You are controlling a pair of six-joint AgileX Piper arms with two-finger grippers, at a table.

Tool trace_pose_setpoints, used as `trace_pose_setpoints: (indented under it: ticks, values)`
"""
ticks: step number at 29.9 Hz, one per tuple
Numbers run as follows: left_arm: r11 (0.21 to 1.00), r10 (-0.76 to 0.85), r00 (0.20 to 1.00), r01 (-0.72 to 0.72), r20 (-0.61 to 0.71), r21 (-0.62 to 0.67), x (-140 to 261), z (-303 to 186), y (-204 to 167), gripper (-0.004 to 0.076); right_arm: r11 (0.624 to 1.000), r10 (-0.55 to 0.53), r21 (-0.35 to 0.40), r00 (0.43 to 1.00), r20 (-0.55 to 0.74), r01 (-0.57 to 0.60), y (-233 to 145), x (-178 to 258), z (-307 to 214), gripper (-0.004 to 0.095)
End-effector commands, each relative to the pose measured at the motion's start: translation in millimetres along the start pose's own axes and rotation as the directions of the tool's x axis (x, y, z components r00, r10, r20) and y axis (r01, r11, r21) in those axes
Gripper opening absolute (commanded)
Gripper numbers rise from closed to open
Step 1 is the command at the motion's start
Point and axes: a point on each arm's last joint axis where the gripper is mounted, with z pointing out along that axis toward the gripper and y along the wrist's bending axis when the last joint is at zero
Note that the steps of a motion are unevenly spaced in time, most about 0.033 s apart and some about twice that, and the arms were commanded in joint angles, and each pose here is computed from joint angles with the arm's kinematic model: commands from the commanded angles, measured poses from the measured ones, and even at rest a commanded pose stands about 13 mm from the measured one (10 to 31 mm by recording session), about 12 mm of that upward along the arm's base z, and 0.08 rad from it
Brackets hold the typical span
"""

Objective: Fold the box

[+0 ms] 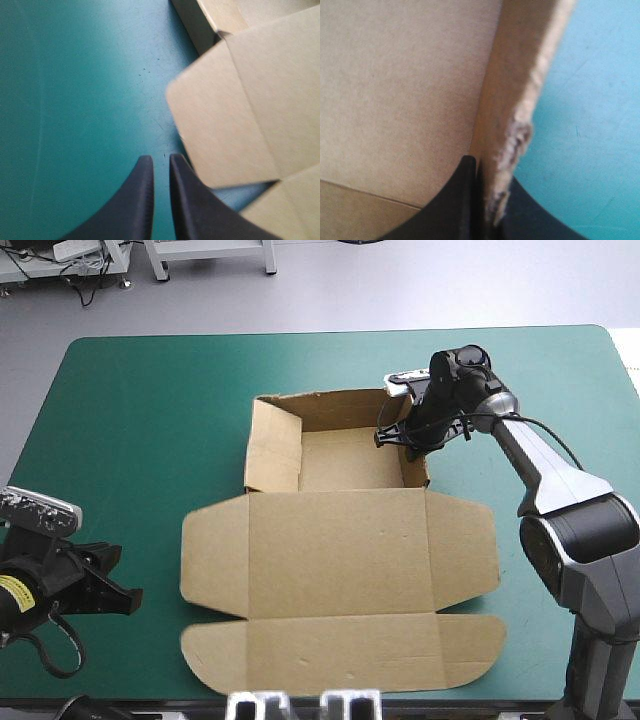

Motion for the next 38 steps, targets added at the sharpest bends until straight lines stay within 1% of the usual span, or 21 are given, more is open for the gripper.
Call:
trace_pose_setpoints:
  ticks: [1, 4, 5, 7, 10, 12, 18, 22, 25, 28, 30, 33, 35, 38]
  values:
    - [1.0, 0.007, 1.0, -0.007, 0.031, -0.008, -5, -5, 1, 0.0079, 0.996, -0.069, 0.069, 0.994, 0.09, 0.063, -2, -2, -42, -0.0019]
    - [1.0, 0.013, 0.999, -0.012, 0.032, -0.026, -5, -5, 3, 0.0079, 0.979, -0.111, 0.186, 0.986, 0.126, 0.086, -11, -3, -61, -0.0019]
    - [1.0, 0.013, 0.999, -0.012, 0.032, -0.026, -5, -5, 3, 0.0079, 0.97, -0.118, 0.228, 0.983, 0.139, 0.084, -16, -3, -68, -0.0019]
    - [1.0, 0.013, 0.999, -0.012, 0.034, -0.026, -5, -5, 3, 0.0079, 0.956, -0.111, 0.286, 0.979, 0.171, 0.058, -31, -1, -85, -0.0019]
    - [0.999, 0.015, 0.999, -0.014, 0.032, -0.029, -5, -5, 3, 0.0079, 0.946, -0.055, 0.325, 0.976, 0.21, -0.016, -65, 6, -107, -0.0019]
    - [0.999, 0.019, 0.999, -0.018, 0.033, -0.042, -5, -5, 4, 0.0079, 0.935, 0.008, 0.343, 0.973, 0.231, -0.09, -96, 14, -119, -0.0019]
    - [0.999, 0.019, 0.999, -0.017, 0.035, -0.046, -6, -5, 4, 0.0079, 0.901, 0.194, 0.328, 0.939, 0.285, -0.286, -185, 47, -147, -0.0019]
    - [0.999, 0.016, 0.999, -0.015, 0.037, -0.046, -6, -5, 4, 0.0079, 0.871, 0.306, 0.298, 0.906, 0.291, -0.39, -237, 72, -150, -0.0019]
    - [0.999, 0.017, 0.999, -0.015, 0.044, -0.046, -6, -5, 4, 0.0079, 0.878, 0.348, 0.237, 0.894, 0.284, -0.417, -261, 81, -141, -0.0019]
    - [0.999, 0.017, 0.999, -0.015, 0.044, -0.046, -6, -5, 4, 0.0079, 0.892, 0.333, 0.228, 0.908, 0.254, -0.391, -273, 81, -126, -0.0011]
    - [0.999, 0.017, 0.999, -0.015, 0.044, -0.046, -6, -5, 4, 0.0079, 0.904, 0.307, 0.233, 0.923, 0.233, -0.359, -278, 79, -117, 0.0035]
    - [0.999, 0.018, 0.999, -0.016, 0.046, -0.049, -7, -5, 5, 0.0079, 0.903, 0.309, 0.235, 0.924, 0.224, -0.359, -284, 77, -107, 0.0165]
    - [0.998, 0.022, 0.999, -0.019, 0.047, -0.06, -7, -5, 6, 0.0079, 0.894, 0.312, 0.262, 0.926, 0.214, -0.362, -288, 77, -103, 0.0277]
    - [0.997, 0.028, 0.998, -0.024, 0.047, -0.077, -7, -5, 7, 0.0079, 0.875, 0.332, 0.29, 0.916, 0.226, -0.389, -292, 78, -104, 0.0407]
